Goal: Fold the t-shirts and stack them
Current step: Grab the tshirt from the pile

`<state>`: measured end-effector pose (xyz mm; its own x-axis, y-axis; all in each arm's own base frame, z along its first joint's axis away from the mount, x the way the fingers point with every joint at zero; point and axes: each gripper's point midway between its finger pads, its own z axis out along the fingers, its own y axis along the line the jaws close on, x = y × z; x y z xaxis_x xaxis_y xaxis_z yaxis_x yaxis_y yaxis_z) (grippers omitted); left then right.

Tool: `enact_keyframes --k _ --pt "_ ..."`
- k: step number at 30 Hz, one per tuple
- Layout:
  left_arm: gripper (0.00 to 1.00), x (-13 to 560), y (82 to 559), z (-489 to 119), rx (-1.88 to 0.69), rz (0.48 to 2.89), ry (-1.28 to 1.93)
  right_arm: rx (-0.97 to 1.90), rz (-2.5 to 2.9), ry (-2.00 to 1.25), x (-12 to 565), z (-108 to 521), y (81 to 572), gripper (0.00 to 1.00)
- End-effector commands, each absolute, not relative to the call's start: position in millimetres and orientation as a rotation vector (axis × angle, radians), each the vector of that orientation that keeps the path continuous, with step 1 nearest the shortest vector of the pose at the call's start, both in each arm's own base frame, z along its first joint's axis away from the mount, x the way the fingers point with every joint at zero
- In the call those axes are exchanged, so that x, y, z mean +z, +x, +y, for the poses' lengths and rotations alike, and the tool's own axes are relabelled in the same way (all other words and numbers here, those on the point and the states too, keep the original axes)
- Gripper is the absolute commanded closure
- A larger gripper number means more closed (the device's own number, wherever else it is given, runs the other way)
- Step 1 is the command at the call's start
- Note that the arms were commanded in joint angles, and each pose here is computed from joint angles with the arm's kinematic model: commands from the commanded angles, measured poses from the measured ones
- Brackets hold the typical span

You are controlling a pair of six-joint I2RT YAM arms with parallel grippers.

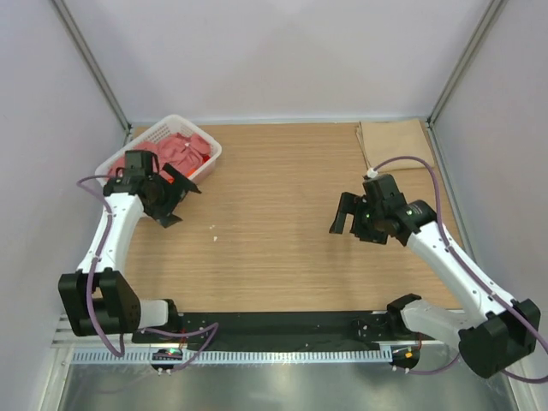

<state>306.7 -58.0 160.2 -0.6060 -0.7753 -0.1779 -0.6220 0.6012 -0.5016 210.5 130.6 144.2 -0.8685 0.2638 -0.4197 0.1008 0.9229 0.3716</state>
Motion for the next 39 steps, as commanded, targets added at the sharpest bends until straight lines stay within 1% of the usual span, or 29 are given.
enact_keyframes --k 1,2,3,4,5,6,7,9,10,12,13,14,15,16,19,20,22,23,25,26,27,28,29,32,33,35,36,37,39 --pt "0.0 209.3 332.4 -34.3 -0.633 2.218 -1.052 0.411 2.599 0.118 161.6 130.6 232.6 0.0" --pt "0.0 212.2 339.9 -24.3 -0.603 2.187 -1.073 0.406 2.638 0.101 157.1 132.6 233.8 0.0" --pt "0.0 216.0 355.2 -13.6 -0.563 2.184 -1.095 0.459 2.623 0.054 164.1 140.7 236.5 0.0" --pt "0.0 215.2 360.6 -3.4 -0.513 2.194 -1.117 0.499 2.61 0.035 167.6 146.1 237.4 0.0" --pt "0.0 211.6 358.7 14.1 -0.379 2.232 -1.127 0.549 2.56 0.014 176.7 151.8 241.6 0.0" --pt "0.03 196.7 368.4 24.1 -0.3 2.286 -1.144 0.595 2.543 -0.012 179.6 157.3 240.8 0.0" --pt "0.04 219.5 383.4 34.6 -0.254 2.245 -1.1 0.592 2.526 -0.029 182.0 156.3 243.0 0.0" --pt "0.04 213.7 386.1 65.5 -0.031 2.263 -1.102 0.553 2.547 -0.041 181.2 152.4 245.4 0.01" --pt "0.04 215.4 398.3 77.0 0.027 2.26 -1.102 0.536 2.564 -0.044 179.3 150.1 247.0 0.01" --pt "0.05 213.2 404.3 96.5 0.117 2.266 -1.113 0.508 2.586 -0.077 178.6 147.7 248.7 0.0" --pt "0.05 193.9 405.0 106.2 0.183 2.32 -1.149 0.503 2.603 -0.074 175.1 147.4 250.3 0.0" --pt "0.05 201.6 415.2 112.3 0.179 2.298 -1.149 0.503 2.602 -0.077 174.7 147.5 251.6 0.0" --pt "0.07 193.9 418.1 121.9 0.183 2.311 -1.182 0.506 2.595 -0.076 174.7 148.6 254.1 0.0" --pt "0.08 171.1 421.4 122.5 0.174 2.378 -1.216 0.504 2.593 -0.069 173.8 148.2 255.4 0.0" --pt "0.16 159.3 436.8 129.0 0.108 2.403 -1.282 0.493 2.593 -0.047 171.1 145.9 258.1 0.0" --pt "0.23 143.3 445.3 132.2 0.102 2.423 -1.303 0.486 2.596 -0.037 169.6 143.9 257.7 0.0" --pt "0.3 131.6 451.6 133.4 0.076 2.431 -1.336 0.476 2.611 -0.016 163.6 141.1 256.9 0.0" --pt "0.41 121.6 453.9 133.3 0.067 2.445 -1.356 0.472 2.614 -0.005 162.3 139.8 257.5 0.0" --pt "0.53 117.9 457.3 134.9 0.05 2.435 -1.384 0.465 2.621 0.017 159.6 136.1 258.2 0.0" --pt "0.75 117.9 459.2 135.6 0.045 2.43 -1.388 0.457 2.622 0.019 158.5 134.8 258.5 0.0" --pt "0.89 124.3 462.6 137.9 0.043 2.41 -1.386 0.448 2.621 0.029 158.3 132.1 259.9 0.0" --pt "1.0 131.7 465.0 139.1 0.045 2.387 -1.386 0.443 2.618 0.033 158.8 130.2 261.1 0.0" --pt "1.0 140.2 467.3 140.8 0.045 2.361 -1.381 0.439 2.617 0.036 158.8 128.8 262.2 0.0" --pt "1.0 189.7 474.9 140.9 0.006 2.239 -1.333 0.438 2.607 0.032 161.4 126.2 267.2 0.0" --pt "1.0 219.6 478.1 138.2 -0.034 2.17 -1.293 0.45 2.616 0.027 160.5 128.4 267.7 0.0" --pt "1.0 254.6 482.4 128.6 -0.102 2.099 -1.23 0.473 2.622 0.011 161.5 131.9 269.1 0.0" --pt "1.0 278.9 489.9 117.9 -0.193 2.048 -1.169 0.503 2.64 -0.002 159.1 136.2 267.7 0.0" --pt "1.0 308.7 486.1 110.0 -0.241 1.989 -1.121 0.521 2.645 -0.013 159.1 138.8 266.0 0.0" --pt "1.0 353.2 493.6 76.2 -0.441 1.921 -0.953 0.554 2.649 -0.025 158.9 142.8 264.5 0.0"
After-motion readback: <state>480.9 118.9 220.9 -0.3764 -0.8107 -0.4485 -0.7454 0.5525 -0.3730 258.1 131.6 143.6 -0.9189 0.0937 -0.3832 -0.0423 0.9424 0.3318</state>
